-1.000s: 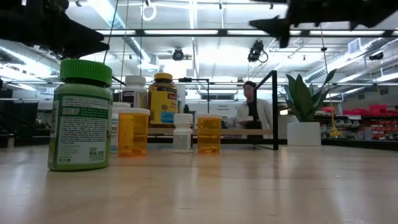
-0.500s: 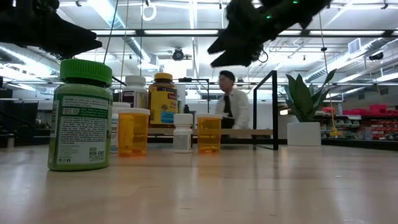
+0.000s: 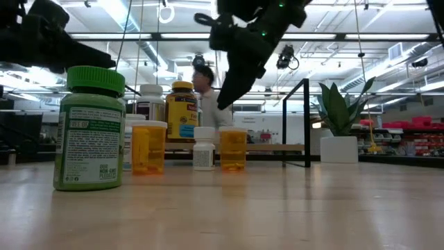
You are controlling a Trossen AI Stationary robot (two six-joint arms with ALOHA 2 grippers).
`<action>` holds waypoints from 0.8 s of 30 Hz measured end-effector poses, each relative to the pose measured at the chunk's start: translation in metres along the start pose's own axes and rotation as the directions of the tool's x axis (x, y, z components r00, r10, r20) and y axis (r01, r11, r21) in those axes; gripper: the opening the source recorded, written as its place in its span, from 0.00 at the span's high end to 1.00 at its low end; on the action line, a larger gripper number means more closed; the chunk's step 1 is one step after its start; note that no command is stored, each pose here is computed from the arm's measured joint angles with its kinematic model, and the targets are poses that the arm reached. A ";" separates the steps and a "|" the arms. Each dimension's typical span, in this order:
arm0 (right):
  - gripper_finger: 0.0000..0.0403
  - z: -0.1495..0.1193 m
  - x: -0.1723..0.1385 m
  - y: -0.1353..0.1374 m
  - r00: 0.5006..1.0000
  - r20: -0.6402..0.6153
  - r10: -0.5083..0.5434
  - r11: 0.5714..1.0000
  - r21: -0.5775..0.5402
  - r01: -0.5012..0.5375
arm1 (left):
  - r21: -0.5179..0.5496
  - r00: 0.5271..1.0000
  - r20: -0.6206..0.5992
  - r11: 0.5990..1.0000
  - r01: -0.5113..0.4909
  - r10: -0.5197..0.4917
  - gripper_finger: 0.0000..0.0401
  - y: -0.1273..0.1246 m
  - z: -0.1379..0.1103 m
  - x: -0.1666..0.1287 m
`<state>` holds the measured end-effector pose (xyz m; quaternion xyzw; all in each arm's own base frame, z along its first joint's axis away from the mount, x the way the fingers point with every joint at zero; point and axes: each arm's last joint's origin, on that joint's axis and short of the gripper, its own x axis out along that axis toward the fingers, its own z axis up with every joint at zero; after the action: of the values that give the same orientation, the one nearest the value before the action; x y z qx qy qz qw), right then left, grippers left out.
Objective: Pick and place medicine bottles onto shelf by color
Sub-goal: Put the right orange bottle on the shelf
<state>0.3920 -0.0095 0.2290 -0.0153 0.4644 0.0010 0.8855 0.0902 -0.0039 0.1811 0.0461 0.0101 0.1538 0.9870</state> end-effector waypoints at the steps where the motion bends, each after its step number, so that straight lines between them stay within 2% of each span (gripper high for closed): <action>1: 0.18 0.002 0.003 0.001 1.000 -0.022 0.003 1.000 -0.011 -0.003 | 0.000 1.000 -0.001 1.000 0.000 0.000 0.49 0.000 -0.001 0.000; 10: 0.07 0.016 0.024 0.020 0.980 -0.194 0.029 0.995 -0.087 -0.047 | -0.014 1.000 0.000 1.000 -0.003 0.003 0.52 0.000 -0.001 0.000; 18: 0.08 0.017 0.043 0.036 0.956 -0.291 -0.019 0.983 -0.178 -0.035 | -0.019 1.000 -0.014 1.000 -0.002 0.002 0.52 0.000 -0.002 0.000; 24: 0.10 0.011 0.051 0.036 0.939 -0.339 -0.058 0.978 -0.206 -0.014 | -0.013 1.000 -0.026 1.000 -0.012 0.011 0.52 0.000 -0.003 0.000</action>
<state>0.4295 0.0259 0.1927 -0.1117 0.6086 0.0363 0.7847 0.0903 -0.0035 0.1778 0.0376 0.0217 0.1602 0.9861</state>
